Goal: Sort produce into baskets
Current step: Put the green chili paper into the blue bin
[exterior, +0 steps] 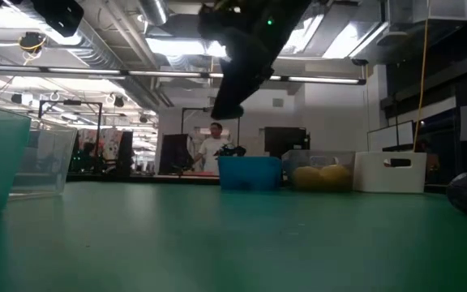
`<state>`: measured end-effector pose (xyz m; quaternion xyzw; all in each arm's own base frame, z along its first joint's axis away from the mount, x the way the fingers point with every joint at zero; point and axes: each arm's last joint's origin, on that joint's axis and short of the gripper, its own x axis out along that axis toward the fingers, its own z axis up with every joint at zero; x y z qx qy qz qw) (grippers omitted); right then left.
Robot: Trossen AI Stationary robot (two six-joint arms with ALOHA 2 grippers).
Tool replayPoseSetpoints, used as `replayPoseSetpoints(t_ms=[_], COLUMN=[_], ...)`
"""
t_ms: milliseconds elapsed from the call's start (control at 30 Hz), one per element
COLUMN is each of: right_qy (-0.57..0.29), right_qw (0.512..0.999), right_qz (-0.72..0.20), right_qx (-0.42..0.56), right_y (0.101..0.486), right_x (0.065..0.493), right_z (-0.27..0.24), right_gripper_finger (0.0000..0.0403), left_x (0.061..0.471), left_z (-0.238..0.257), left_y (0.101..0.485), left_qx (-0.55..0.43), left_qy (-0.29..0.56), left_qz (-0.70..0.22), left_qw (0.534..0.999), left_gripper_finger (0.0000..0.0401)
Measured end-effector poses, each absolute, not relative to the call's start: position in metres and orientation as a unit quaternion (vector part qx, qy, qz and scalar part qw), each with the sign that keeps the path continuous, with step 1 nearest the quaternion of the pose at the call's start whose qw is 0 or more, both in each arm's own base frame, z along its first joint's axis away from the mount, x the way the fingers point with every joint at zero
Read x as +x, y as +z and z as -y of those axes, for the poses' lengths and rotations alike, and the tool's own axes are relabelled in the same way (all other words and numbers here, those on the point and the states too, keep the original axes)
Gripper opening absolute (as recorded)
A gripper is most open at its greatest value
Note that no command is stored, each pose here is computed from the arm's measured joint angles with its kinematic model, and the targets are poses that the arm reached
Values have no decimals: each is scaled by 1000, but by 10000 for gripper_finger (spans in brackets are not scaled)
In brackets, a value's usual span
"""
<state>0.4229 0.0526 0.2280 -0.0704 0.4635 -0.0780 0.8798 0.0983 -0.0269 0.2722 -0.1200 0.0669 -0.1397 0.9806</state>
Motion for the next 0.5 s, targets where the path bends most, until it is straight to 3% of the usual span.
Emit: replayPoseSetpoints(t_ms=[267,500], right_qy=[-132,-207], right_qw=[874,880], right_qz=[-466,-425], right_qx=[-33,38], right_y=[264,262], right_x=[400,379], right_z=[70,175], right_gripper_finger=[64,64], left_x=[98,98], left_z=[27,27], left_y=[272,272], left_qx=[-120,-120], left_qy=[-140,-140], left_qz=[-67,-67], left_qw=[981,981], left_gripper_finger=[237,237])
